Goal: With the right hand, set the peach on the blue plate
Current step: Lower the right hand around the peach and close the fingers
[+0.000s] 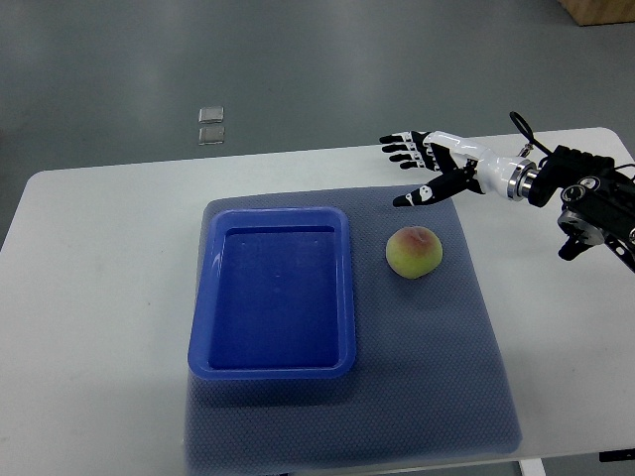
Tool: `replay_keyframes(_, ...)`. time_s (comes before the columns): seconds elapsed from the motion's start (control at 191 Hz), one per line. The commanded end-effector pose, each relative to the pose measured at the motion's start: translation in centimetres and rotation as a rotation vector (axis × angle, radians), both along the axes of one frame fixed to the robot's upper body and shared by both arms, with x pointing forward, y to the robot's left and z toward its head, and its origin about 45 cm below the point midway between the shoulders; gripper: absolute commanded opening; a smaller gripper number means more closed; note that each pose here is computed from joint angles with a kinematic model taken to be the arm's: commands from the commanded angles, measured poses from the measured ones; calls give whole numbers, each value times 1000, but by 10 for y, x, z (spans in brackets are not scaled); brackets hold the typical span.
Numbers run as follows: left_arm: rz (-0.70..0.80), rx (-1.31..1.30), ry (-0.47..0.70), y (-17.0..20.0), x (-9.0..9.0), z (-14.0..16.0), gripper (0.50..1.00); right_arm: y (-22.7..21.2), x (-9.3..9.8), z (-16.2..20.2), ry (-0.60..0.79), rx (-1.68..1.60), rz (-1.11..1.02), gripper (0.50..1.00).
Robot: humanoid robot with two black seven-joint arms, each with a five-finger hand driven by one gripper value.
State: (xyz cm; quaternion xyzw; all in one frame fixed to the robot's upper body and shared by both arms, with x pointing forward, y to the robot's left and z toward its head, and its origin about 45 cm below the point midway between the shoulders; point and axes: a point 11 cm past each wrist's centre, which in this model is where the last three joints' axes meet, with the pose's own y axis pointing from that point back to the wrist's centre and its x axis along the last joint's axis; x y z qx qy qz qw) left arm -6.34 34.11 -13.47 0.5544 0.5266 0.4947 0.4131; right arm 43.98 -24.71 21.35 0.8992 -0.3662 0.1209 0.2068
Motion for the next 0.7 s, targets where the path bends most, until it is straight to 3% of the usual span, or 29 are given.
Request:
replay_keyframes(0.0, 0, 0, -1, 0, 0, 0, 1000, 2, -9, 1, -35, -65, 77, 928)
replay_keyframes(0.366, 0, 0, 1, 0, 0, 0, 1000, 10, -31, -17, -89, -304, 309, 928)
replay_keyframes(0.696, 0, 0, 1, 0, 0, 0, 1000, 6, -35, -31, -144, -405, 329, 928)
